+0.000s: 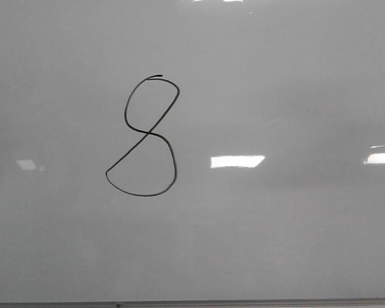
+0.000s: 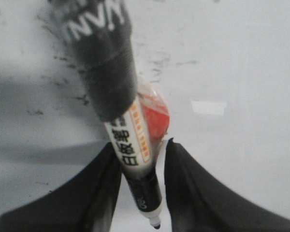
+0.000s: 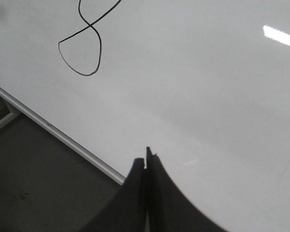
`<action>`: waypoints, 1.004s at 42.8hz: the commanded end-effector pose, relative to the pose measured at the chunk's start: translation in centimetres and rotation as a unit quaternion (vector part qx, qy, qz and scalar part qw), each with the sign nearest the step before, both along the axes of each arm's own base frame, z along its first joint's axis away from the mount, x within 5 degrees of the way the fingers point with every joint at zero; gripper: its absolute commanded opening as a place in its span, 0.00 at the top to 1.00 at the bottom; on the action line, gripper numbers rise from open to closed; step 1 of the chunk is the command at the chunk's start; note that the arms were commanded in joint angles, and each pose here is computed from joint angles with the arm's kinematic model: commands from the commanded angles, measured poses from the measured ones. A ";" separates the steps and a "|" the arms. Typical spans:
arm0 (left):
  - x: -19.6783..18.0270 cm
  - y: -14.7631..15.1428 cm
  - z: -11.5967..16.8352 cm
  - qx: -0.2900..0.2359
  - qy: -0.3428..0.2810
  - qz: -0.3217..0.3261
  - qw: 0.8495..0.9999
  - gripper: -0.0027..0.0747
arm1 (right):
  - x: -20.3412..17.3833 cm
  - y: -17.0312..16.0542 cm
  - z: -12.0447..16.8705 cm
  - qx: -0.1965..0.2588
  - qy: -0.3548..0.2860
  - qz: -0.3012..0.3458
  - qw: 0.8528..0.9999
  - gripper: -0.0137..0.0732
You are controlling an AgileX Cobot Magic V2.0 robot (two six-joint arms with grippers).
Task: Write number 8 on whiteboard
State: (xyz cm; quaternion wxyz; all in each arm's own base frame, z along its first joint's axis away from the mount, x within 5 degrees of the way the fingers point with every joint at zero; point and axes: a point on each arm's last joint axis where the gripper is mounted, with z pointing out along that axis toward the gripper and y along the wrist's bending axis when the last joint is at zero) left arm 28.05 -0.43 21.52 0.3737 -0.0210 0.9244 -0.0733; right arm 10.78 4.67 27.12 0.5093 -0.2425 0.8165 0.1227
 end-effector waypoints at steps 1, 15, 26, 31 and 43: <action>0.2 0.3 2.3 0.001 -0.053 0.019 0.998 0.56 | 0.4 -0.2 1.3 0.020 -0.032 -0.021 0.999 0.92; -1.1 -0.2 3.7 0.012 -0.052 -0.021 0.998 0.38 | 0.5 -0.3 1.4 0.021 -0.039 -0.028 0.999 0.92; -6.2 -0.8 9.0 0.018 -0.134 -0.053 0.989 0.61 | 0.5 -0.3 1.4 0.021 -0.040 -0.029 0.999 0.92; -9.6 -0.9 9.8 0.022 -0.176 -0.052 0.983 0.77 | 0.5 -0.3 1.4 0.021 -0.040 -0.029 0.999 0.92; -17.4 -1.2 9.8 0.024 -0.282 -0.051 0.958 0.99 | 0.5 -0.3 1.4 0.021 -0.040 -0.029 0.999 0.92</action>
